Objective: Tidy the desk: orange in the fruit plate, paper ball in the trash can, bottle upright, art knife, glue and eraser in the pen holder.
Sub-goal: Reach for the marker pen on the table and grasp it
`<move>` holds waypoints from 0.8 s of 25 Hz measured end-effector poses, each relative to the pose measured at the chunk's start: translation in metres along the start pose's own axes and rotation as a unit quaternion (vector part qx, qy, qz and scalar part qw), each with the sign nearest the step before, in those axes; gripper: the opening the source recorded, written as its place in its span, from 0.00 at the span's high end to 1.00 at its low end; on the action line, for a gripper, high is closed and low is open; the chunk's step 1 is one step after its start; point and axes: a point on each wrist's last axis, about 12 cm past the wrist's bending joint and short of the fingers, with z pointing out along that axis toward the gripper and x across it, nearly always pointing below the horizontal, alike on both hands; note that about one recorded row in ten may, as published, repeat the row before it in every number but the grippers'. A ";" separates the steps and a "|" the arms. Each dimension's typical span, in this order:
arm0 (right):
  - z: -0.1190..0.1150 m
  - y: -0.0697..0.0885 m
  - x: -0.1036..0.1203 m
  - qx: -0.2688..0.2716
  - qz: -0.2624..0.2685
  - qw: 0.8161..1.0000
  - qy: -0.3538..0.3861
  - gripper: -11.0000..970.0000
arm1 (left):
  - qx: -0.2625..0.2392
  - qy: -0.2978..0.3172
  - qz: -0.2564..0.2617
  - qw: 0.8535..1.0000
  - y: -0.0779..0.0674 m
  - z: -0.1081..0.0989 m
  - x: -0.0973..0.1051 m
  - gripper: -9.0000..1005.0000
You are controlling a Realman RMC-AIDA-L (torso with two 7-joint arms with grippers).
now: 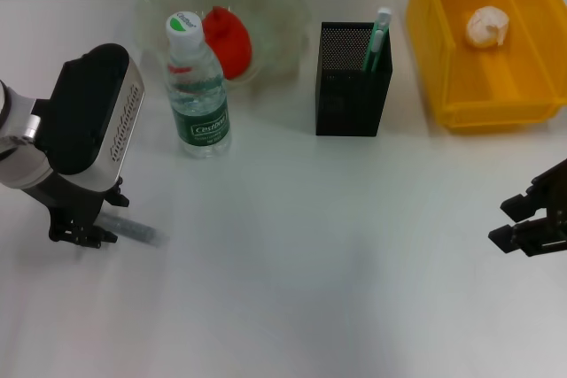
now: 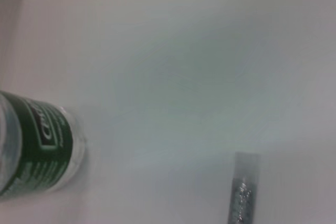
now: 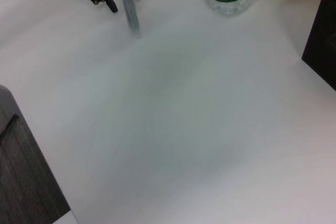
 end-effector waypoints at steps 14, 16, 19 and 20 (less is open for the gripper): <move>0.004 -0.003 0.001 -0.006 0.004 1.000 0.003 0.61 | 0.012 0.009 0.007 1.000 0.001 0.006 -0.005 0.56; 0.004 -0.003 0.001 -0.004 0.005 1.000 0.004 0.61 | 0.014 0.008 0.007 1.000 0.002 0.007 -0.006 0.56; 0.005 -0.004 0.001 -0.004 0.006 1.000 0.005 0.61 | 0.015 0.008 0.007 1.000 0.003 0.007 -0.007 0.56; 0.005 -0.004 0.001 -0.005 0.006 1.000 0.005 0.61 | 0.019 0.008 0.007 1.000 0.003 0.009 -0.007 0.57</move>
